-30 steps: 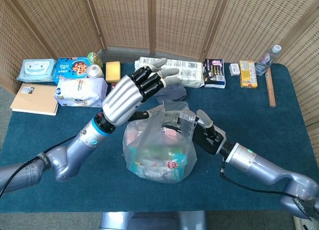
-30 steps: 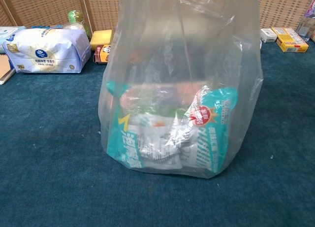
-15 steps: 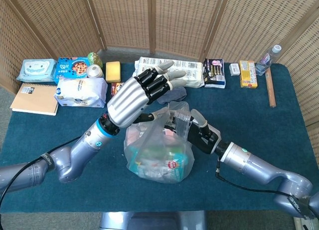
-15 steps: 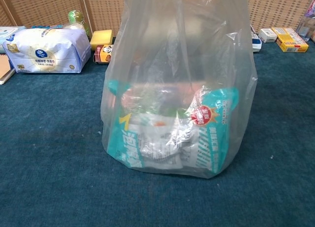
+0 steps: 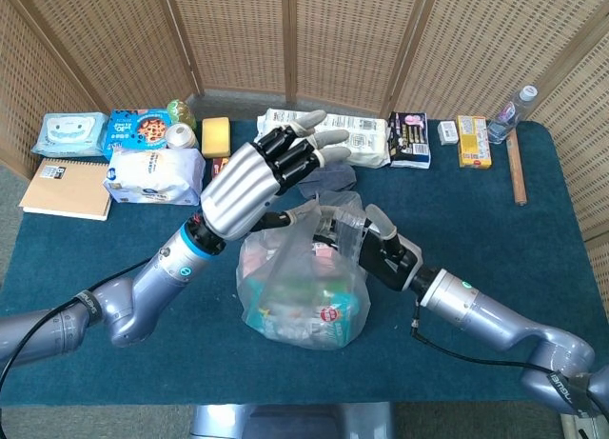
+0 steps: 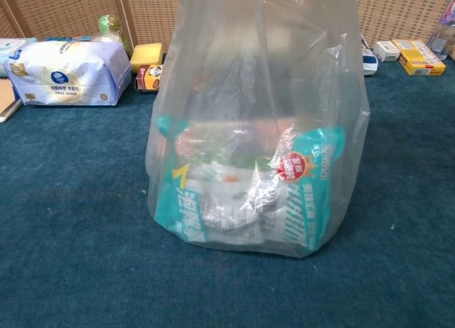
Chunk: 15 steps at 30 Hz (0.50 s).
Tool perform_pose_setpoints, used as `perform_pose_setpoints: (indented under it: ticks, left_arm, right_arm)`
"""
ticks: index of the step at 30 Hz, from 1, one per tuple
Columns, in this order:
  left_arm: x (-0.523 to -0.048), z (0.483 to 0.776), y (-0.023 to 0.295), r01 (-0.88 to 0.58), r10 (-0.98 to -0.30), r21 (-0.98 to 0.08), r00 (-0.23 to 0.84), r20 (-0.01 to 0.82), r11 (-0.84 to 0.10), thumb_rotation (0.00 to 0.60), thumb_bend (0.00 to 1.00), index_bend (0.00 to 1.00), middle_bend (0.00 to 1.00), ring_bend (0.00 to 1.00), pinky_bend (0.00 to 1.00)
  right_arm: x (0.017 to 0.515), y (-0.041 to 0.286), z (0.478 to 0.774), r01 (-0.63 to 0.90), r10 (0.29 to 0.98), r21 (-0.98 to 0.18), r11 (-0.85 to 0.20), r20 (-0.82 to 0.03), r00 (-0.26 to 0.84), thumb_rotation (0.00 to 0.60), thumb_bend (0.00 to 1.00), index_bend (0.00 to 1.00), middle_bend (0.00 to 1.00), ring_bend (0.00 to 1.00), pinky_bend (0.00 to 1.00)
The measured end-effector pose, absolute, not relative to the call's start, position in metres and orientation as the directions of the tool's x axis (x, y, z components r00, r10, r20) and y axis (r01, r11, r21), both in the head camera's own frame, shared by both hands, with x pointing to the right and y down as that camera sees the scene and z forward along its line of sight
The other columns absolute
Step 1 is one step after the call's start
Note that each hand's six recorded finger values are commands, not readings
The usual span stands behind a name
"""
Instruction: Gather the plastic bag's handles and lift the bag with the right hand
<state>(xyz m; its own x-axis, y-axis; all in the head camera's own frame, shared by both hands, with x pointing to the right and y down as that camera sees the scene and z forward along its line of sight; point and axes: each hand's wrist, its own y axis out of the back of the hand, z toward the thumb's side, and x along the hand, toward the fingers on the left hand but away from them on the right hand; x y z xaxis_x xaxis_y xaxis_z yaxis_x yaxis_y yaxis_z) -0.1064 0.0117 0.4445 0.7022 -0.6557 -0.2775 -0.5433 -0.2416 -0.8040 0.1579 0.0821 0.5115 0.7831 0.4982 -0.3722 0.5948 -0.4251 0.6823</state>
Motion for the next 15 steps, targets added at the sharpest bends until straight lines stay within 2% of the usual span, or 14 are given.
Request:
perform_pose_setpoints:
  ticks: [11,15]
  left_arm:
    - [-0.1122,0.4469,0.0094,-0.535,-0.664,-0.812,0.698,-0.269,-0.233,0.6,0.15,0.15,0.16,0.05,0.21]
    - [-0.1117,0.4463,0.0081,-0.54,-0.666,-0.809,0.695,-0.273,-0.231,0.6,0.15,0.15,0.16,0.05,0.21]
  right_arm:
    - [0.1659,0.0782,0.5111,0.601,0.518,0.679,-0.421,-0.364,0.774,0.151,0.21,0.18,0.21,0.1,0.01]
    - [0.1667,0.0799,0.5092,0.592,0.51,0.679,-0.435,-0.356,0.783,0.125,0.21,0.15,0.21,0.08,0.0]
